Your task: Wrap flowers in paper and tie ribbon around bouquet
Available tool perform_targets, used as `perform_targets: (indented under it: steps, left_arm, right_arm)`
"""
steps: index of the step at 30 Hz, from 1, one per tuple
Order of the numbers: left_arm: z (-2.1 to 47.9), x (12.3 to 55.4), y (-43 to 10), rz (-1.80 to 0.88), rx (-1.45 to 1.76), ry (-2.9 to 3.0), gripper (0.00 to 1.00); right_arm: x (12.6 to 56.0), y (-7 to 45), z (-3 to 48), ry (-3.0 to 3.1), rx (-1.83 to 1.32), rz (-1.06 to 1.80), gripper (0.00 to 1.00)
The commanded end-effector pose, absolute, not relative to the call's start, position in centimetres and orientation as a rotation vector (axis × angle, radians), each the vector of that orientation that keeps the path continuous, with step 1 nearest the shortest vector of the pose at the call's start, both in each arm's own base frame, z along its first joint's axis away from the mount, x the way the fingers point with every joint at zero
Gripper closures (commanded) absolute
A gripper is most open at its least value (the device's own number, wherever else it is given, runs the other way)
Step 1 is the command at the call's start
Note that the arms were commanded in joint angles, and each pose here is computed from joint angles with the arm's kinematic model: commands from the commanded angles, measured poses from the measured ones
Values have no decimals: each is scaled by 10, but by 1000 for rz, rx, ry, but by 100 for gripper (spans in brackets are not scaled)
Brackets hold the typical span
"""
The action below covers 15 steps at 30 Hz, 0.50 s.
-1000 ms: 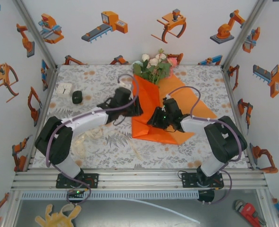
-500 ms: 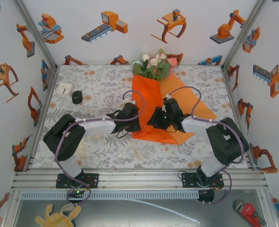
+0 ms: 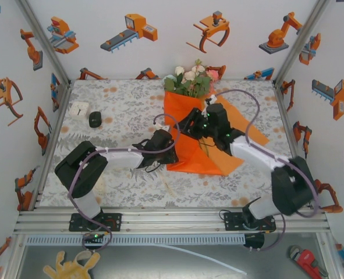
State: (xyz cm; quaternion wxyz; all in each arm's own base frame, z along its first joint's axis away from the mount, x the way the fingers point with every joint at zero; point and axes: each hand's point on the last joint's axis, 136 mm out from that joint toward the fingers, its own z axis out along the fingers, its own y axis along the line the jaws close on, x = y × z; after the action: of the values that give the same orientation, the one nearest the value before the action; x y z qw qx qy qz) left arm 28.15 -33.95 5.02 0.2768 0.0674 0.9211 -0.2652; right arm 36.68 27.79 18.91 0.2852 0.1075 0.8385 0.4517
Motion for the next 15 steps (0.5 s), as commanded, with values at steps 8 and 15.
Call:
perform_targets:
  steps: [8, 15]
  left_arm:
    - [10, 257, -316, -574, 173, 2587, 66]
    - [5, 252, -308, -511, 136, 2603, 66]
  right_arm:
    - [417, 344, 107, 2449, 216, 1318, 55]
    - [448, 360, 50, 2542, 152, 1213, 72]
